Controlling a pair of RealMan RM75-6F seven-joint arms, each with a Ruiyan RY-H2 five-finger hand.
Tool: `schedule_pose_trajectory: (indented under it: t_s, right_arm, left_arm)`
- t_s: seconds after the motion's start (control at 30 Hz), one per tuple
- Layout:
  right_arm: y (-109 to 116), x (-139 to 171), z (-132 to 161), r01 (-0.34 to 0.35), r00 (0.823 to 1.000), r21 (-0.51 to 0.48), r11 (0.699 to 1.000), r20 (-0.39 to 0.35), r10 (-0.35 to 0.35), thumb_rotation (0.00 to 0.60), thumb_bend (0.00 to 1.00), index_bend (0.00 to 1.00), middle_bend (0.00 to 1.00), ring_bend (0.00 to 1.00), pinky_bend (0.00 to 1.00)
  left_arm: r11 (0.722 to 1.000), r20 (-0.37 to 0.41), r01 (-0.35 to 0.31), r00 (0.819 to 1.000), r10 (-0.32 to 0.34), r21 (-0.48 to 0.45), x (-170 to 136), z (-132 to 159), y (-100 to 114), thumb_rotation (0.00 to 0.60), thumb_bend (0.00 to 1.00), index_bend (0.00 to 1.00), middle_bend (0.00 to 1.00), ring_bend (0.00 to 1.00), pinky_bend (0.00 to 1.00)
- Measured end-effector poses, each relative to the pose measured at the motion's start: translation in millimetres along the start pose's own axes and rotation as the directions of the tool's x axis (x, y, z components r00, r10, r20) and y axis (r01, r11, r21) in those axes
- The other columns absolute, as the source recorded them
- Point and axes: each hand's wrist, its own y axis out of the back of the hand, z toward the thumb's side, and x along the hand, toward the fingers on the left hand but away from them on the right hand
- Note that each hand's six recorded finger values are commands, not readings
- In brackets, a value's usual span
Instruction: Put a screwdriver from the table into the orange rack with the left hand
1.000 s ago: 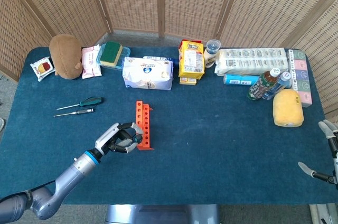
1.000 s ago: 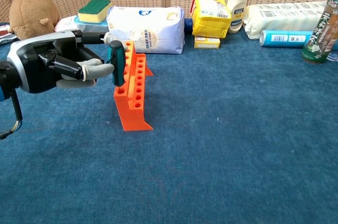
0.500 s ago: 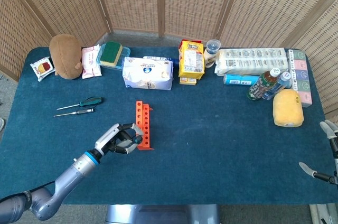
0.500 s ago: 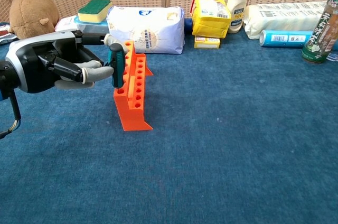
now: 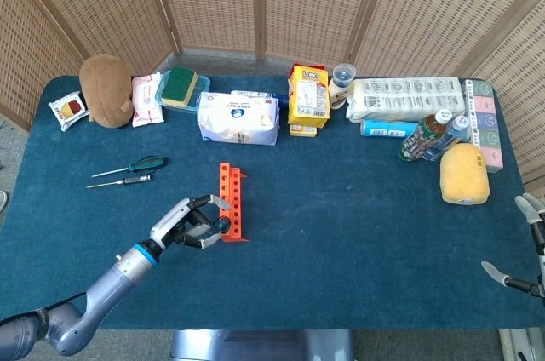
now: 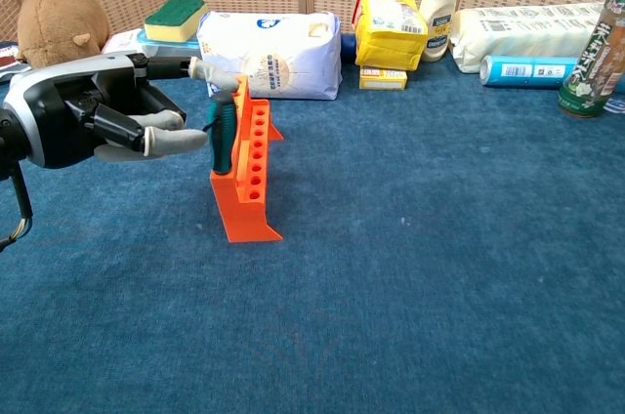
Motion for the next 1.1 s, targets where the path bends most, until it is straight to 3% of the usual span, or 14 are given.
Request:
schedule_pose_trajectory:
  t_s: [0.4, 0.53, 0.63, 0.7, 0.8, 0.9, 0.97, 1.03, 1.1]
  right_arm:
    - [-1, 0, 0, -0.001, 1.000, 0.005, 1.000, 0.000, 0.001, 0.519, 0.01, 0.03, 0.06, 0.05, 0.00]
    - [-2, 0, 1, -0.003, 1.000, 0.009, 1.000, -0.001, 0.003, 0.521, 0.01, 0.03, 0.06, 0.05, 0.00]
    - [-2, 0, 2, -0.003, 1.000, 0.011, 1.000, -0.003, 0.003, 0.518, 0.01, 0.03, 0.06, 0.05, 0.00]
    - [-3, 0, 2, -0.003, 1.000, 0.015, 1.000, -0.003, 0.003, 0.520, 0.01, 0.03, 0.06, 0.05, 0.00]
    - [-4, 0, 3, -0.004, 1.000, 0.020, 1.000, -0.003, 0.004, 0.522, 0.01, 0.03, 0.06, 0.05, 0.00]
    - [-5, 0, 4, -0.006, 1.000, 0.027, 1.000, -0.003, 0.006, 0.522, 0.01, 0.03, 0.06, 0.05, 0.00]
    - [-6, 0, 5, -0.007, 1.000, 0.033, 0.999, -0.004, 0.007, 0.523, 0.01, 0.03, 0.06, 0.05, 0.00]
    - [-7, 0, 6, -0.007, 1.000, 0.039, 0.999, -0.006, 0.007, 0.520, 0.01, 0.03, 0.06, 0.05, 0.00]
    - [-9, 0, 8, -0.006, 1.000, 0.049, 0.999, -0.008, 0.007, 0.519, 0.01, 0.03, 0.06, 0.05, 0.00]
  left_arm:
    - [1.000, 0.059, -0.023, 0.998, 0.022, 0.004, -11, 17, 8, 0.600, 0.27, 0.30, 1.00, 1.00, 1.00]
    - [0.996, 0.094, -0.062, 0.994, 0.055, 0.067, -24, 27, 22, 0.600, 0.22, 0.25, 1.00, 1.00, 1.00]
    - [0.985, 0.115, -0.107, 0.989, 0.091, 0.135, -36, 33, 33, 0.600, 0.17, 0.14, 0.88, 0.90, 0.90]
    - [0.970, 0.128, -0.150, 0.984, 0.127, 0.193, -47, 36, 44, 0.600, 0.15, 0.07, 0.67, 0.77, 0.77]
    - [0.932, 0.140, -0.213, 0.974, 0.179, 0.292, -64, 37, 60, 0.600, 0.13, 0.02, 0.50, 0.68, 0.67]
    - [0.874, 0.147, -0.276, 0.960, 0.237, 0.399, -84, 34, 77, 0.600, 0.10, 0.00, 0.28, 0.51, 0.52]
    - [0.823, 0.139, -0.306, 0.952, 0.273, 0.478, -99, 28, 88, 0.600, 0.08, 0.00, 0.10, 0.25, 0.40]
    - [0.778, 0.123, -0.318, 0.946, 0.301, 0.542, -113, 22, 97, 0.600, 0.07, 0.00, 0.02, 0.10, 0.33]
    - [0.719, 0.103, -0.333, 0.933, 0.345, 0.610, -133, 13, 108, 0.600, 0.06, 0.00, 0.00, 0.04, 0.26]
